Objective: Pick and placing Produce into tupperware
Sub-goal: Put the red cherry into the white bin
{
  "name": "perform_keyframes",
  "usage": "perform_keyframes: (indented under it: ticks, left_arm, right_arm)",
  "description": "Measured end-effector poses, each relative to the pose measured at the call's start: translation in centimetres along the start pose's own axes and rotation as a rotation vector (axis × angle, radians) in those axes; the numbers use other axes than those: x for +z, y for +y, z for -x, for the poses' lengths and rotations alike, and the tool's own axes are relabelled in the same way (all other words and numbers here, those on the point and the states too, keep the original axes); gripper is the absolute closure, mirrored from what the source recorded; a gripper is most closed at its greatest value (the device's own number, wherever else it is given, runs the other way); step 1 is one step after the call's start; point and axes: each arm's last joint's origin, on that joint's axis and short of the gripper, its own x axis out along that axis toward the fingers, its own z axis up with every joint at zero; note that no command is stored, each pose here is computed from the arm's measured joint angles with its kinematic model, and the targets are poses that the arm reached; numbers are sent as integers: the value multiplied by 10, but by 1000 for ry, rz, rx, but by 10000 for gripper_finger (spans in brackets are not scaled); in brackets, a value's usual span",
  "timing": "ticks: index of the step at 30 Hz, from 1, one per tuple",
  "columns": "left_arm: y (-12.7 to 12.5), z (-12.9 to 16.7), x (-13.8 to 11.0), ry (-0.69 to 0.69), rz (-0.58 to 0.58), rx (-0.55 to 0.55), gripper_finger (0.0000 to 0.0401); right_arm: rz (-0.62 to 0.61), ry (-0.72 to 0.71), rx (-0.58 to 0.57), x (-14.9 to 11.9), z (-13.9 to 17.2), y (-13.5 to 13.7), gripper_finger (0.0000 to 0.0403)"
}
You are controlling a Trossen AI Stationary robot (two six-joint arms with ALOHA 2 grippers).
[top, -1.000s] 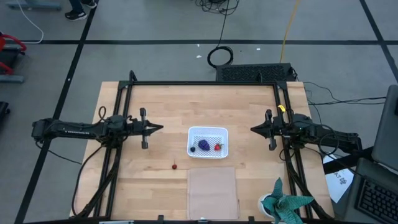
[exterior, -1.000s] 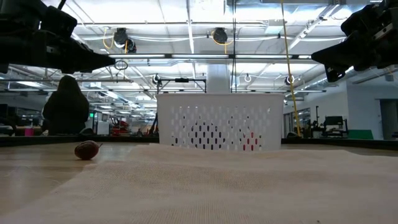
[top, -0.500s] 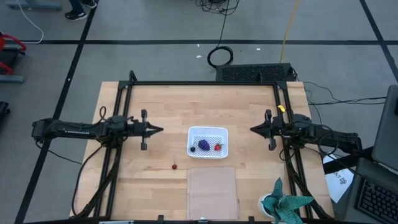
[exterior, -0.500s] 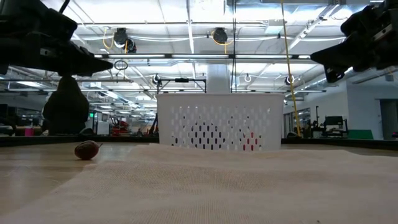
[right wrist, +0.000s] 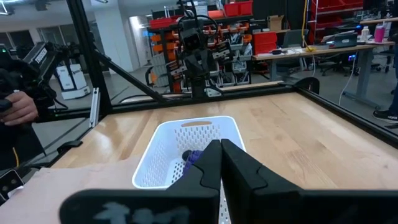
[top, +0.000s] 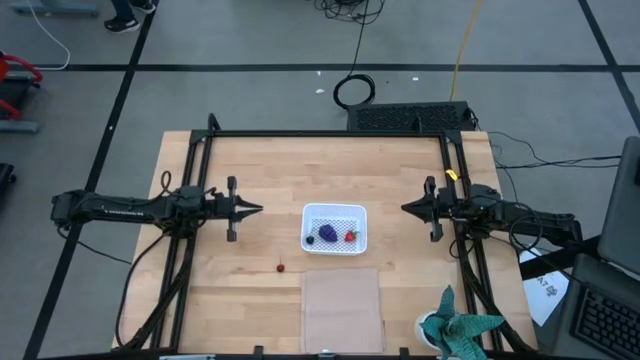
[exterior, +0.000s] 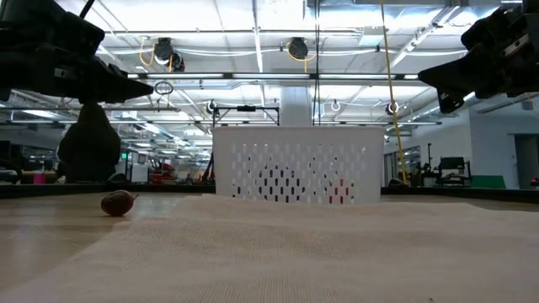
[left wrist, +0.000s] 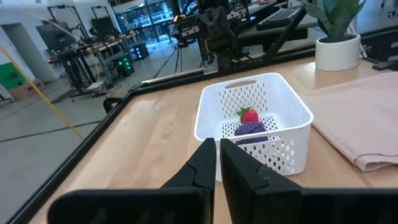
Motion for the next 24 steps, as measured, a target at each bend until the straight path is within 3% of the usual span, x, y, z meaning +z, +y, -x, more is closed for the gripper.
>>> perform_keyframes:
  ticks: [24]
  left_arm:
    - [0,0,0,-4,33,2,375]
  right_arm:
    - [9,4,0,0,0,0,403]
